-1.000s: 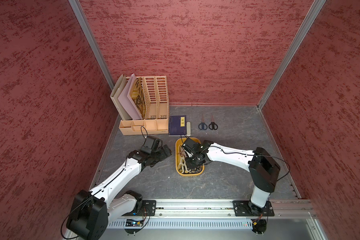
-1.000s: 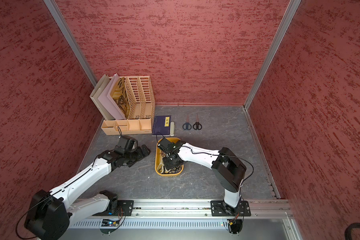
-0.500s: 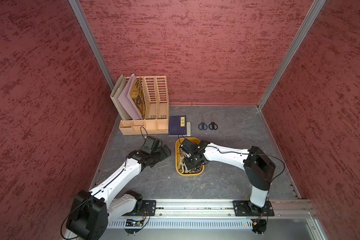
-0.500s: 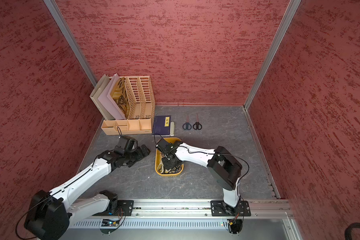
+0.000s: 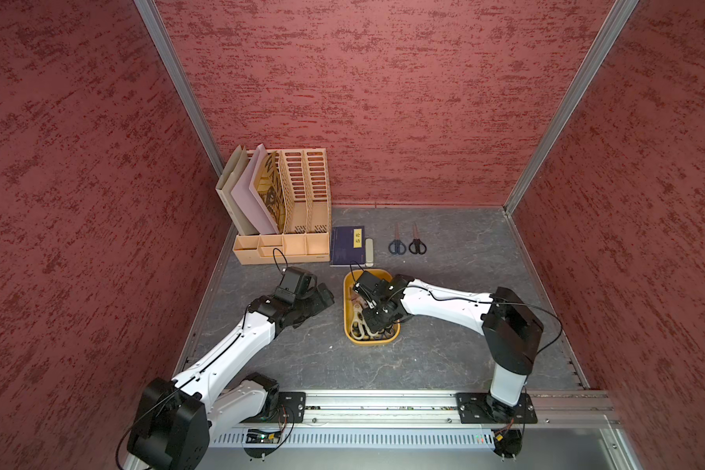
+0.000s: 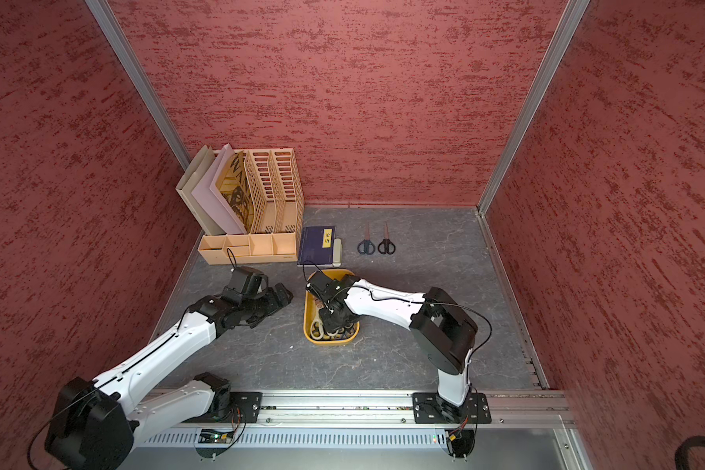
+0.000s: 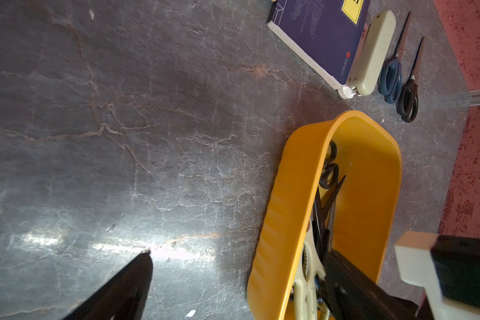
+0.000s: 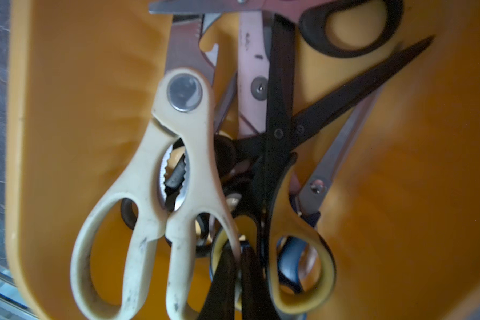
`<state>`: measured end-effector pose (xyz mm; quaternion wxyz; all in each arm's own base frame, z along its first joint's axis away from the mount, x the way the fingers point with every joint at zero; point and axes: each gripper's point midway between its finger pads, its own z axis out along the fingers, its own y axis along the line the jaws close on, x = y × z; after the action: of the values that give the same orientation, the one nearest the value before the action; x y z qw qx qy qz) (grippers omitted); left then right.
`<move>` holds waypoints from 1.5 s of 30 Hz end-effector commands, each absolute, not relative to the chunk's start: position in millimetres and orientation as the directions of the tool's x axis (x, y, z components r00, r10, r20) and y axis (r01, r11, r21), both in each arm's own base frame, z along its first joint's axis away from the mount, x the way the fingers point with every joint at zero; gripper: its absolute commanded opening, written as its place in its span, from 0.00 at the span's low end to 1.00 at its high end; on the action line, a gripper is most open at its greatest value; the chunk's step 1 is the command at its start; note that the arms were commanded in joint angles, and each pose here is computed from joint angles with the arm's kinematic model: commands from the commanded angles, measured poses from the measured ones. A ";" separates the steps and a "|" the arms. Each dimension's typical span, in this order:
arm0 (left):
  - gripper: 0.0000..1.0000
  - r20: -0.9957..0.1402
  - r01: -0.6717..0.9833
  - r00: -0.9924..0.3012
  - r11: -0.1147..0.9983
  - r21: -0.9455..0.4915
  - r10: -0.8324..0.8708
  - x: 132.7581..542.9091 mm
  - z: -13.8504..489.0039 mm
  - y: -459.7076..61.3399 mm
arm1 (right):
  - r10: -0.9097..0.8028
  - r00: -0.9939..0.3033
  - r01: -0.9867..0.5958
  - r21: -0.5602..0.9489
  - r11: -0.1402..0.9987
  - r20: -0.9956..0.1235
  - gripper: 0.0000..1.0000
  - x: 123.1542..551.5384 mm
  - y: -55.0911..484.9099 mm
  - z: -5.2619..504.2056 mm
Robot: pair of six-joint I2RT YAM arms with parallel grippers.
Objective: Take the scissors out of the storage box
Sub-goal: Pick up the scissors from the storage box, then place the scissors at the center of the board.
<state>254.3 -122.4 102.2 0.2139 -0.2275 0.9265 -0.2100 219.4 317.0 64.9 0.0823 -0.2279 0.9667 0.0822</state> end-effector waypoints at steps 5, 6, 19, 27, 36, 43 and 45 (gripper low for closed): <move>1.00 -0.333 -0.317 -0.789 0.806 -0.500 -0.517 260.4 116.5 -122.8 | -0.431 -0.843 -0.501 0.178 0.847 -0.323 0.00 217.1 318.0 128.1; 1.00 -0.335 -0.315 -0.787 0.805 -0.502 -0.517 261.5 117.8 -123.2 | -0.430 -0.838 -0.508 0.189 0.841 -0.336 0.00 216.6 319.2 132.7; 1.00 -0.345 -0.326 -0.769 0.795 -0.511 -0.537 255.8 124.3 -118.8 | -0.379 -0.801 -0.528 0.247 0.813 -0.463 0.00 236.2 326.9 175.9; 1.00 -0.369 -0.290 -0.786 0.824 -0.488 -0.495 272.6 127.5 -125.6 | -0.350 -0.787 -0.476 0.138 0.868 -0.508 0.00 295.2 284.7 179.1; 1.00 -0.381 -0.236 -0.815 0.851 -0.468 -0.436 308.4 125.4 -144.6 | -0.270 -0.835 -0.332 0.049 0.942 -0.480 0.00 388.2 189.2 151.5; 1.00 -0.388 -0.228 -0.820 0.862 -0.452 -0.420 320.1 116.9 -146.0 | -0.144 -0.880 -0.176 0.029 0.984 -0.452 0.00 452.2 108.8 119.3; 1.00 -0.389 -0.235 -0.817 0.861 -0.451 -0.426 321.2 114.4 -143.7 | -0.142 -0.883 -0.158 -0.001 0.987 -0.448 0.00 468.2 91.5 111.4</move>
<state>311.5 -142.3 107.8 0.2275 -0.1859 0.9372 -0.1882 439.3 108.3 102.0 0.1955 -0.0714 0.9776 0.0326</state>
